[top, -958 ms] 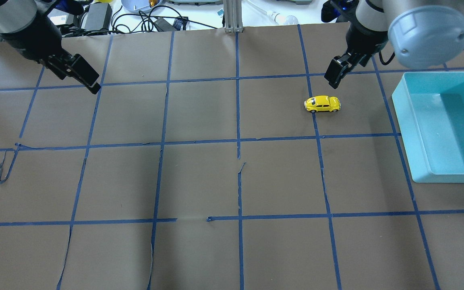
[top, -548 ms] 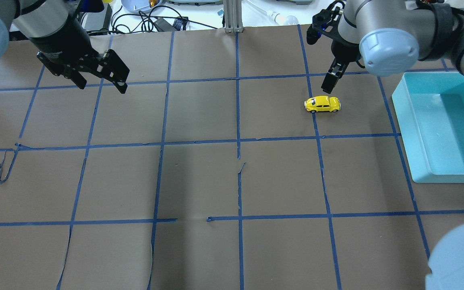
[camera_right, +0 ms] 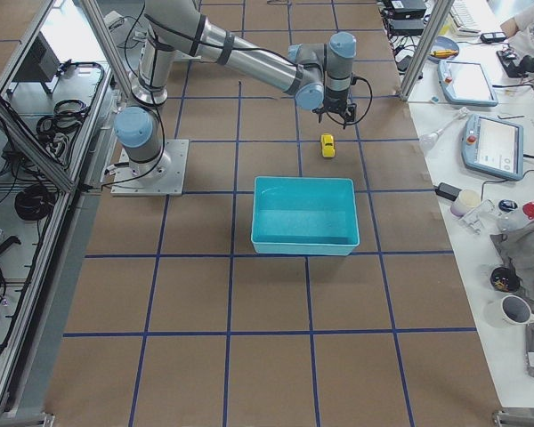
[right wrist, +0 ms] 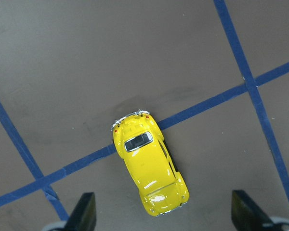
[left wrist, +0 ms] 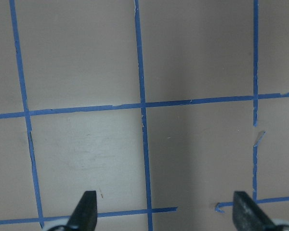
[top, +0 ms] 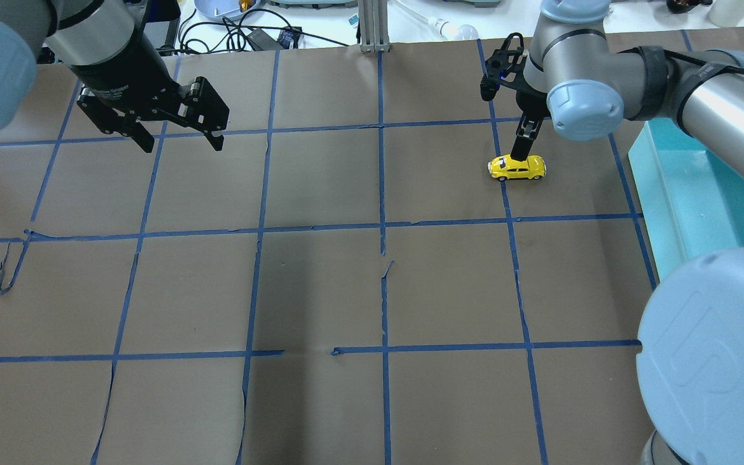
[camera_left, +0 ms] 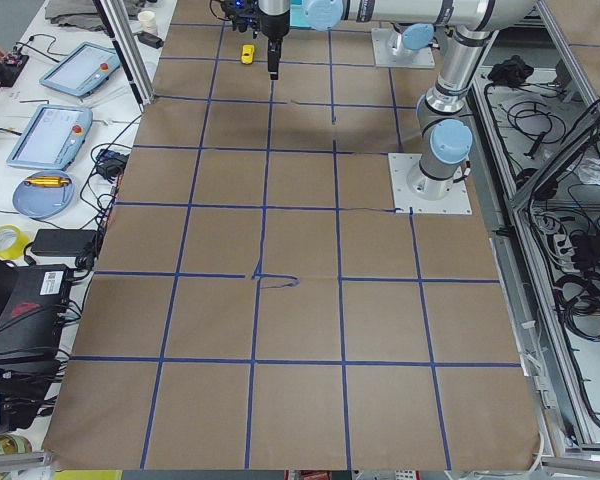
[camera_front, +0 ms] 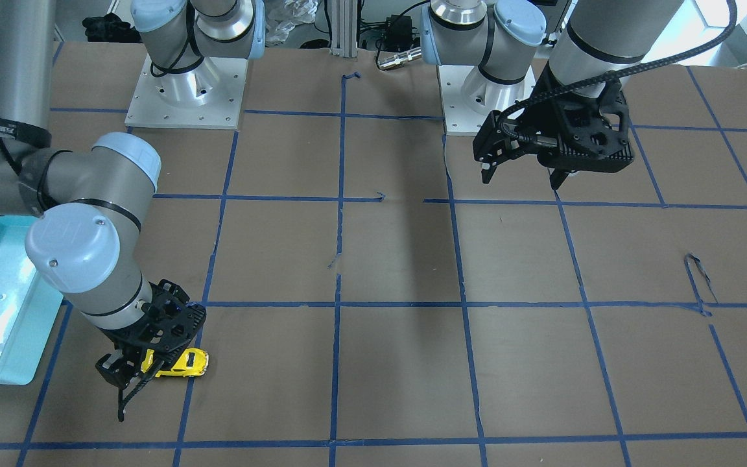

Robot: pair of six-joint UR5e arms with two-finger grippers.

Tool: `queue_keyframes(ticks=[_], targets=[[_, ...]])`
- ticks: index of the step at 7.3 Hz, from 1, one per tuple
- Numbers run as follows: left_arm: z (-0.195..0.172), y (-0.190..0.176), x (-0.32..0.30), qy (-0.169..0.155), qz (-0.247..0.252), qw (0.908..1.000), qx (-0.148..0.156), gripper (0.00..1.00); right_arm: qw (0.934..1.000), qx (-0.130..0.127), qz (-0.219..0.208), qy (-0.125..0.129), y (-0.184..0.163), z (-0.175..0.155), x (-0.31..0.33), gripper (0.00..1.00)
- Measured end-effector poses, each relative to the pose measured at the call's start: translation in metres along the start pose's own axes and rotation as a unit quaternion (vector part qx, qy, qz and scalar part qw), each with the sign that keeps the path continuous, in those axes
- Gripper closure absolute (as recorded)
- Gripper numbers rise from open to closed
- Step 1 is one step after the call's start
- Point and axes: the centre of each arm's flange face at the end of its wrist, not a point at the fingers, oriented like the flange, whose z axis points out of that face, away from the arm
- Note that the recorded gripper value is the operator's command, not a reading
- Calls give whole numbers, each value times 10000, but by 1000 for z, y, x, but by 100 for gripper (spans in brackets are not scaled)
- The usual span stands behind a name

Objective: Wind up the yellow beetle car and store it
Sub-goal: 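Lower the right gripper onto the yellow car near the bin, then close the right gripper on the car and lift it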

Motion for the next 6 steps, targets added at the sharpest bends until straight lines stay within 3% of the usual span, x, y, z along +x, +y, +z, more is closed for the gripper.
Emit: queue_keyframes(ticks=[6], targets=[[-4, 2, 1, 29, -8, 10000, 42, 0, 9993, -179, -288, -129, -3, 56, 9, 0]])
